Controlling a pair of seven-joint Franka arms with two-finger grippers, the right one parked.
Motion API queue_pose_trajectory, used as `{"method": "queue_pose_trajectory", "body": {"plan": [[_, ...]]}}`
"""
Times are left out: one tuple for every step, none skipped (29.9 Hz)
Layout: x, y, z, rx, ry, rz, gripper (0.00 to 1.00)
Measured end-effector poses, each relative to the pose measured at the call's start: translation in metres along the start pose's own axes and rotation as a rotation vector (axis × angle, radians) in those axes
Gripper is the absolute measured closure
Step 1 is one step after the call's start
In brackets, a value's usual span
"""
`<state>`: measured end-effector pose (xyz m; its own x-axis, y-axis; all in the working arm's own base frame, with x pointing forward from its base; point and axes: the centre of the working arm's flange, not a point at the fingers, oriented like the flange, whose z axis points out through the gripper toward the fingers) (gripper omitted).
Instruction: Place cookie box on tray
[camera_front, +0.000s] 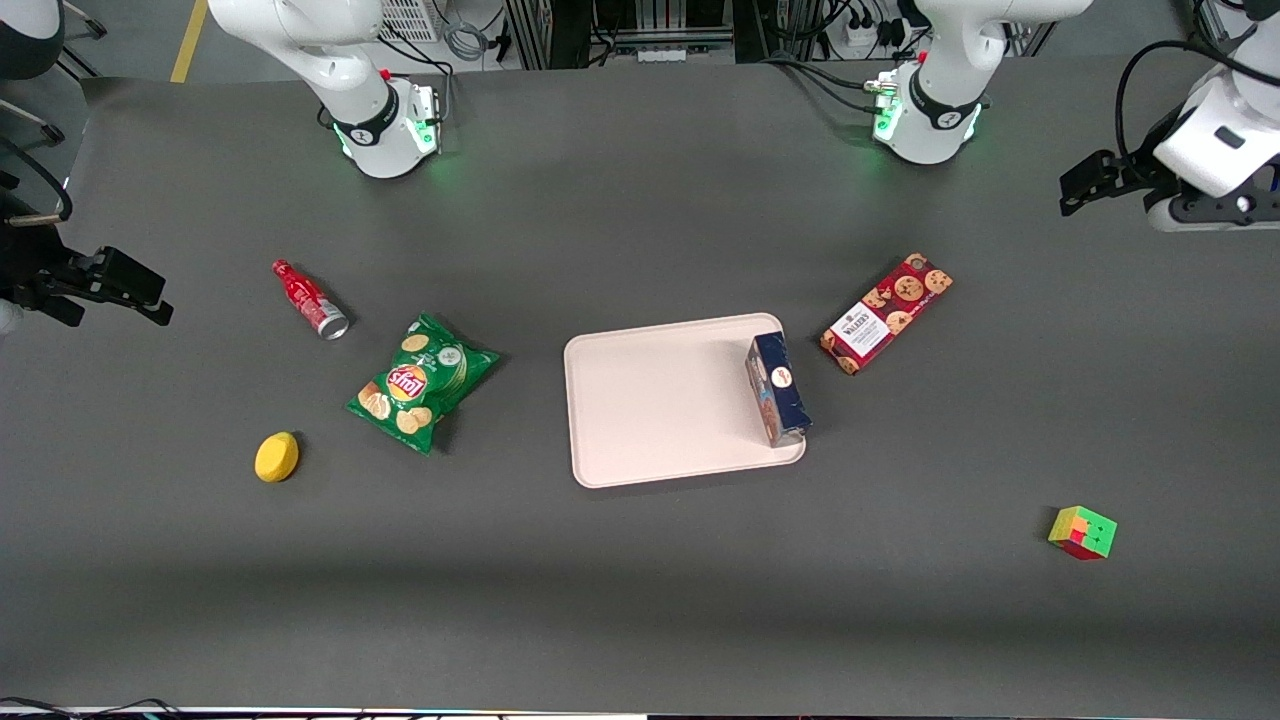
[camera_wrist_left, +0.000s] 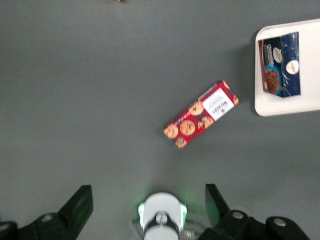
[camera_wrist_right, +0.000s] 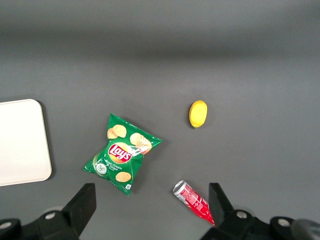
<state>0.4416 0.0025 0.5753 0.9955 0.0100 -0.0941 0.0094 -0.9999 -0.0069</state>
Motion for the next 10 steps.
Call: {"method": "queue_pose_trajectory", "body": {"plan": [[-0.0009, -0.0005, -0.0015, -0.001, 0.004, -0.001, 0.00], [-0.0016, -0.0009, -0.0027, -0.001, 0.007, -0.001, 0.00], [-0.0022, -0.0013, -0.0044, -0.002, 0.013, -0.001, 0.00], [-0.0023, -0.0014, -0.0049, -0.002, 0.016, -0.002, 0.00], [-0.0021, -0.0017, -0.0053, -0.002, 0.019, -0.002, 0.00], [-0.0019, -0.0021, -0.0057, -0.003, 0.022, -0.003, 0.00], [-0.0017, -0.0026, -0.0062, -0.003, 0.024, -0.004, 0.00], [-0.0016, -0.0031, -0.0067, -0.004, 0.025, -0.005, 0.00], [-0.0016, -0.0036, -0.0074, -0.004, 0.026, -0.006, 0.00], [-0.0016, -0.0041, -0.0082, -0.004, 0.028, -0.007, 0.00]]}}
